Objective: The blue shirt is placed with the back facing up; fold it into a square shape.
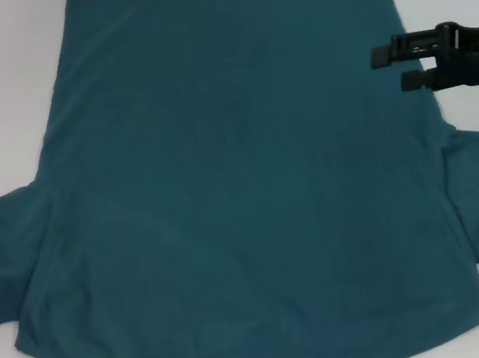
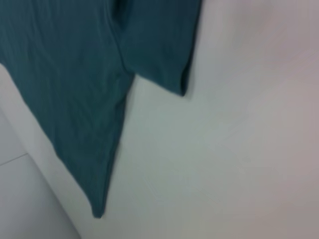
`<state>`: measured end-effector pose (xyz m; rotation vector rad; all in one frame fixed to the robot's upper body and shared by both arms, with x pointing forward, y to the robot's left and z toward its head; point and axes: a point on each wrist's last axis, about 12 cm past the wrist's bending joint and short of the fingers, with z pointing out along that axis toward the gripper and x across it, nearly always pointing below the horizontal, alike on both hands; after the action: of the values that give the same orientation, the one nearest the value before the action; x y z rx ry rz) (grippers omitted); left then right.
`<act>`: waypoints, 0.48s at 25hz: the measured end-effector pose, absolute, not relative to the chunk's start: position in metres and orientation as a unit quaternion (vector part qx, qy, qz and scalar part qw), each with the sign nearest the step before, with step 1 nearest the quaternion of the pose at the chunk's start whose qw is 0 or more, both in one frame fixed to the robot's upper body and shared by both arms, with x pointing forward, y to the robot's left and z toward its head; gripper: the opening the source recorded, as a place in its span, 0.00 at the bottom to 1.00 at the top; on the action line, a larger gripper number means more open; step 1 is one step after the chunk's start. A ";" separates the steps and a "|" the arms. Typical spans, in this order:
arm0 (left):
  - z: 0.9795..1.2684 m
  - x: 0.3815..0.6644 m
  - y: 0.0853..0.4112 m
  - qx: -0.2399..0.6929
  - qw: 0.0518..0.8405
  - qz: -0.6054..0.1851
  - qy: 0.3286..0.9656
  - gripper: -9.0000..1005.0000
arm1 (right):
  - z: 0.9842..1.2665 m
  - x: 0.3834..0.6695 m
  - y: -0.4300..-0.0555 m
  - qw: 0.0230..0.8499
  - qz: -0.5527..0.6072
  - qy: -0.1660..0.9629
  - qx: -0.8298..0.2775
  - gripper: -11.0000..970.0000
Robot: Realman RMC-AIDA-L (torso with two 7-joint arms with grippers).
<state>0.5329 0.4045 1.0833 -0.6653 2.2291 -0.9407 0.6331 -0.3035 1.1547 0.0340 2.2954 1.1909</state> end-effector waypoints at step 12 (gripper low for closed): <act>1.076 0.527 0.410 -0.271 0.314 -0.343 0.843 0.92 | 1.151 0.630 -0.304 0.270 0.444 0.854 0.016 0.91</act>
<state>0.5271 0.4099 1.0757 -0.7158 2.2221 -0.9047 0.6304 -0.3043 1.1513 0.0433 2.3012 1.1974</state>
